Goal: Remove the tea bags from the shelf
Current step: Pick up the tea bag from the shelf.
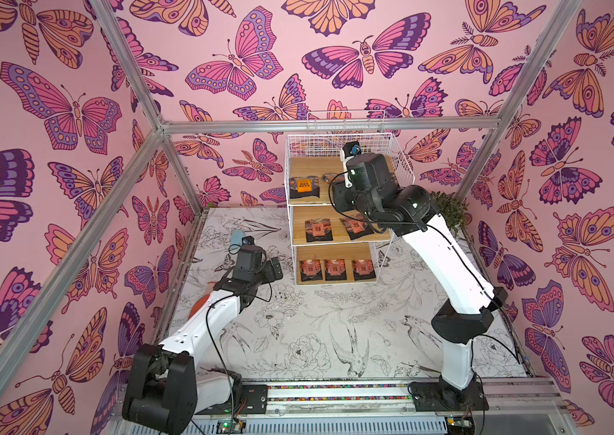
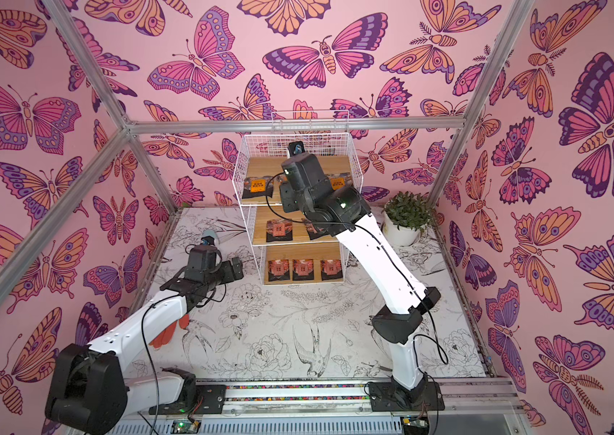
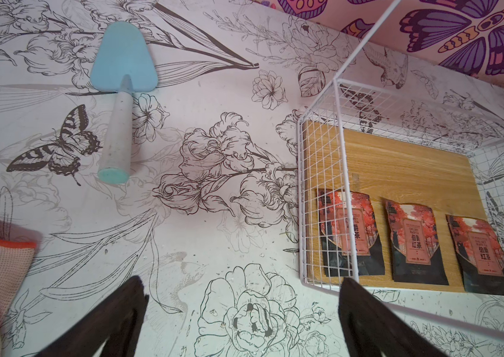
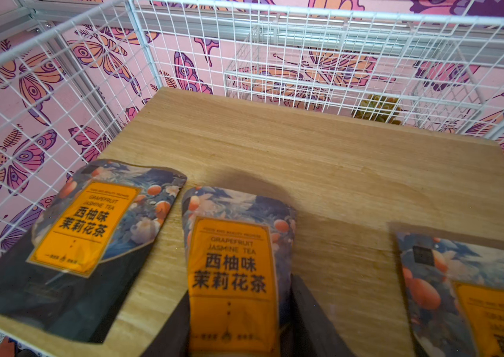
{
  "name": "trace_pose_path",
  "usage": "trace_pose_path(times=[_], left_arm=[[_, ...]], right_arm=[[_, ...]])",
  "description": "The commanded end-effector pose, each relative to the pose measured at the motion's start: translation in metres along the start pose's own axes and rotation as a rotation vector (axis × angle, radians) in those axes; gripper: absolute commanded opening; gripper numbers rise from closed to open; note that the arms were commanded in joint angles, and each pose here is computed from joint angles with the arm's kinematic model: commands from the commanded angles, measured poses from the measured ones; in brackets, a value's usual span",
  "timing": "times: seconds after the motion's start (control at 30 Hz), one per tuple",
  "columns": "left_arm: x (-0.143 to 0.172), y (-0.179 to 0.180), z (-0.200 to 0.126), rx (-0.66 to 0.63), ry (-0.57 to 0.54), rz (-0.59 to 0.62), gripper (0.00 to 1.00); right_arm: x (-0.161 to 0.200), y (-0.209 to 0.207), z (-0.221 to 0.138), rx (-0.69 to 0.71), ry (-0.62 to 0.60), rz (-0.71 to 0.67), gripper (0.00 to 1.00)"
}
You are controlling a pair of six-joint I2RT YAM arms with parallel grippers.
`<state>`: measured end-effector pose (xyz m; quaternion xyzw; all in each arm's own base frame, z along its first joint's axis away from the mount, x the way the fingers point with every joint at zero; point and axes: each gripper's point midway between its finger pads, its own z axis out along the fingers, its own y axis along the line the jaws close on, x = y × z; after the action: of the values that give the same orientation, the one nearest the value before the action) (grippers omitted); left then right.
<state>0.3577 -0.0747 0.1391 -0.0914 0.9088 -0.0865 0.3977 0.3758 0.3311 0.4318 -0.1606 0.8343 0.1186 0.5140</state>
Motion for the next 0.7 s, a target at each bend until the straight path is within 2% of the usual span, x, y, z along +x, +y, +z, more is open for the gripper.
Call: trace_pose_path(times=[0.0, 0.07, 0.33, 0.53, 0.67], left_arm=[[-0.007, 0.000, -0.006, -0.010, -0.011, 0.004, 1.00], [-0.008, -0.001, -0.008, -0.008, -0.013, 0.004, 1.00], [-0.010, -0.002, -0.010, -0.001, -0.020, -0.001, 1.00], [-0.013, -0.003, -0.013, 0.002, -0.028, 0.001, 1.00], [-0.014, -0.003, -0.016, 0.002, -0.033, 0.004, 1.00]], right_arm=[[0.034, 0.000, 0.010, -0.007, 0.127, -0.077, 0.35], [0.030, 0.001, 0.008, -0.021, 0.116, -0.080, 0.32], [0.024, 0.003, -0.001, -0.042, 0.094, -0.076, 0.00], [0.007, -0.002, -0.016, -0.042, 0.035, -0.071, 0.00], [-0.013, -0.006, -0.042, -0.062, -0.036, -0.059, 0.00]])
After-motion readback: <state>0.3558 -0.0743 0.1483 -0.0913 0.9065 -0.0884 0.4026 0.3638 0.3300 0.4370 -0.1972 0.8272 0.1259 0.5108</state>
